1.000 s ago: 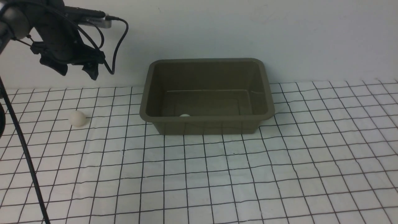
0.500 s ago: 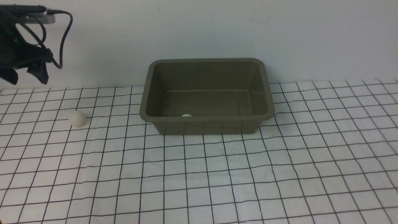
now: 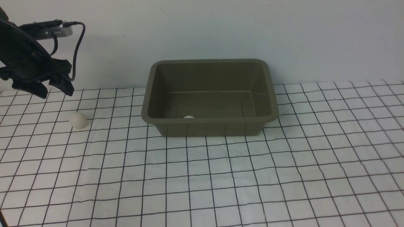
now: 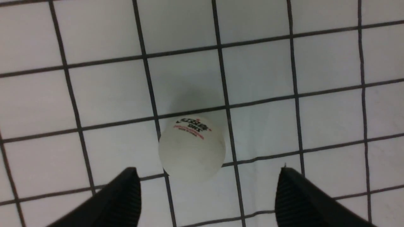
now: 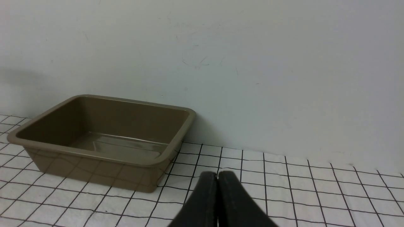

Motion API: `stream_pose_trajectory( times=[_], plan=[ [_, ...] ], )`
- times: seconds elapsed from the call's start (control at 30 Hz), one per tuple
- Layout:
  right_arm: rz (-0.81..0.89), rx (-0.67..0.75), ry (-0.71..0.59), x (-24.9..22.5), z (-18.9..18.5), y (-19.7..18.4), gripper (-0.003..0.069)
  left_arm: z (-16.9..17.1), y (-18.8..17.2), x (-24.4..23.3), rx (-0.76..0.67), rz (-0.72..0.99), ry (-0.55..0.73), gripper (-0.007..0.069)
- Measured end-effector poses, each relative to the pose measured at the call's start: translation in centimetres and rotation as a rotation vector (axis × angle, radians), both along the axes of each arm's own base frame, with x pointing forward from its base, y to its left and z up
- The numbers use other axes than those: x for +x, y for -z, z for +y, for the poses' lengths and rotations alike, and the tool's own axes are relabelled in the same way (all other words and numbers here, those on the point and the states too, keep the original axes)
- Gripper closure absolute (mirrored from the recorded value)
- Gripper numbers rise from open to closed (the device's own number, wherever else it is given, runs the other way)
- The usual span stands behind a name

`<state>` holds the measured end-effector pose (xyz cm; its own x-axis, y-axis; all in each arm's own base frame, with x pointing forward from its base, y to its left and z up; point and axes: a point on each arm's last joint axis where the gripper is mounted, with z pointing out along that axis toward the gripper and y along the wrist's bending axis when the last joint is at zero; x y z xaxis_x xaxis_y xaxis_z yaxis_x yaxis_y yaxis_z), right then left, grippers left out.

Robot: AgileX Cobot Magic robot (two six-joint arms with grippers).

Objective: Put the table tennis balls into the box on the white checkered tablecloth.
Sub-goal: 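Reach for and grasp a ping pong ball on the table beside the basket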

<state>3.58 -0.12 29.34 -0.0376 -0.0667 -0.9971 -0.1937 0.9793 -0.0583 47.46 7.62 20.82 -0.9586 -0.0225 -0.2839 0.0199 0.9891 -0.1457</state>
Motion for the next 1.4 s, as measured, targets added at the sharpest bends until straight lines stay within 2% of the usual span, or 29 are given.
stream_pose_trajectory(
  times=[0.5,1.0,1.17,1.3,1.4],
  plan=[
    [0.000,0.002,0.000,0.0,0.0,0.0,0.0676,0.4,4.4,0.8,0.010,0.064,0.000,0.0116],
    [0.000,0.002,0.000,0.0,0.0,0.0,0.0676,0.2,6.1,1.5,-0.024,0.034,-0.025,0.0119],
    [0.000,0.002,0.000,0.0,0.0,0.0,0.0676,0.1,6.7,1.6,-0.037,0.041,-0.031,0.0173],
    [0.000,0.002,0.000,0.0,0.0,0.0,0.0676,0.3,6.7,1.6,-0.032,0.044,-0.035,0.0281],
    [0.001,0.003,0.000,0.0,0.0,0.0,0.0676,0.2,6.7,1.6,-0.033,0.049,-0.039,0.0280]
  ],
)
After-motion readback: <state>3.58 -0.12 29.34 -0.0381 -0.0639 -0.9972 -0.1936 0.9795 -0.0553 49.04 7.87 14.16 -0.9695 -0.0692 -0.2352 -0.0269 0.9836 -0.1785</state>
